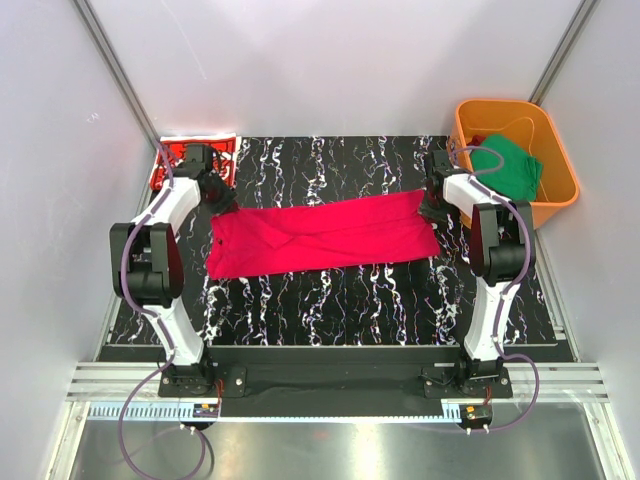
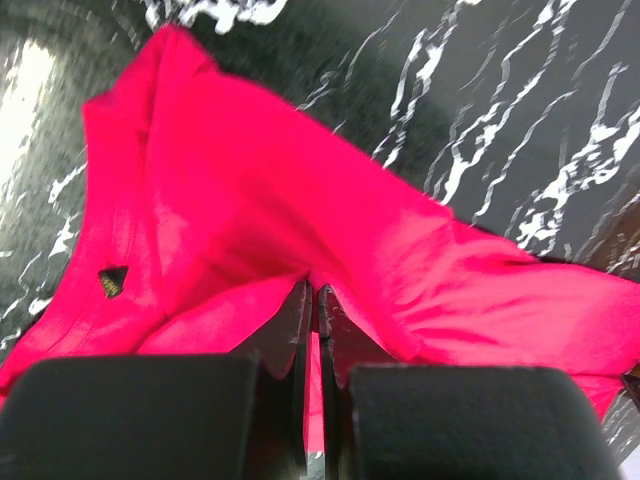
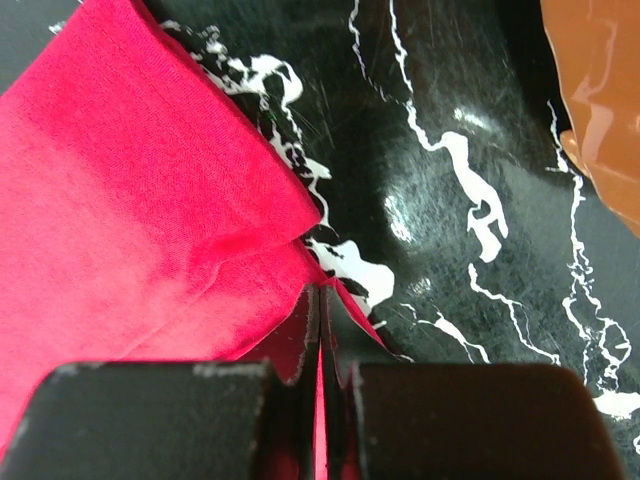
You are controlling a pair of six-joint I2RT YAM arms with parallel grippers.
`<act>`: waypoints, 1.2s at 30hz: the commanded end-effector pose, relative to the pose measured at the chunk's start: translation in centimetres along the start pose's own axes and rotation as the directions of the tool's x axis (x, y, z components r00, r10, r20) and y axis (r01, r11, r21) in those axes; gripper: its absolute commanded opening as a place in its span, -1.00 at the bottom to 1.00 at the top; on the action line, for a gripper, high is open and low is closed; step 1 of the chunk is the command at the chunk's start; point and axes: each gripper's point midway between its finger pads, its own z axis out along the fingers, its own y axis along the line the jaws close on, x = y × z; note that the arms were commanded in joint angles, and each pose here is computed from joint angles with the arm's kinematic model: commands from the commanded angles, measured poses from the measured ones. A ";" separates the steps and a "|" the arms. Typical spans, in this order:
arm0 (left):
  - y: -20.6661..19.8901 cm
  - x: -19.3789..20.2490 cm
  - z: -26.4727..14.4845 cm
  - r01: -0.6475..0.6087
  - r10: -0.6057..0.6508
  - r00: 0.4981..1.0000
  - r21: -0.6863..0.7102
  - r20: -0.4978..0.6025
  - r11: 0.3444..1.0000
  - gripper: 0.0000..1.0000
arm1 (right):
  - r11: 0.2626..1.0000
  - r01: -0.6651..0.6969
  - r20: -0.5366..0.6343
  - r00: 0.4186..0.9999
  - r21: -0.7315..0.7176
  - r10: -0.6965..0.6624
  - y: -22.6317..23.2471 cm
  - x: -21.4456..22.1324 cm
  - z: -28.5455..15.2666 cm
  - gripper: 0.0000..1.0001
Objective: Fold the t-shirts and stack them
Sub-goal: Fold the tshirt
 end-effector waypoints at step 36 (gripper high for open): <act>3.5 -0.4 -1.5 0.023 -0.018 0.998 -0.087 0.062 0.996 -1.00 | 0.993 -0.103 0.211 0.974 0.054 0.089 -2.7 -2.3 -1.8 -1.00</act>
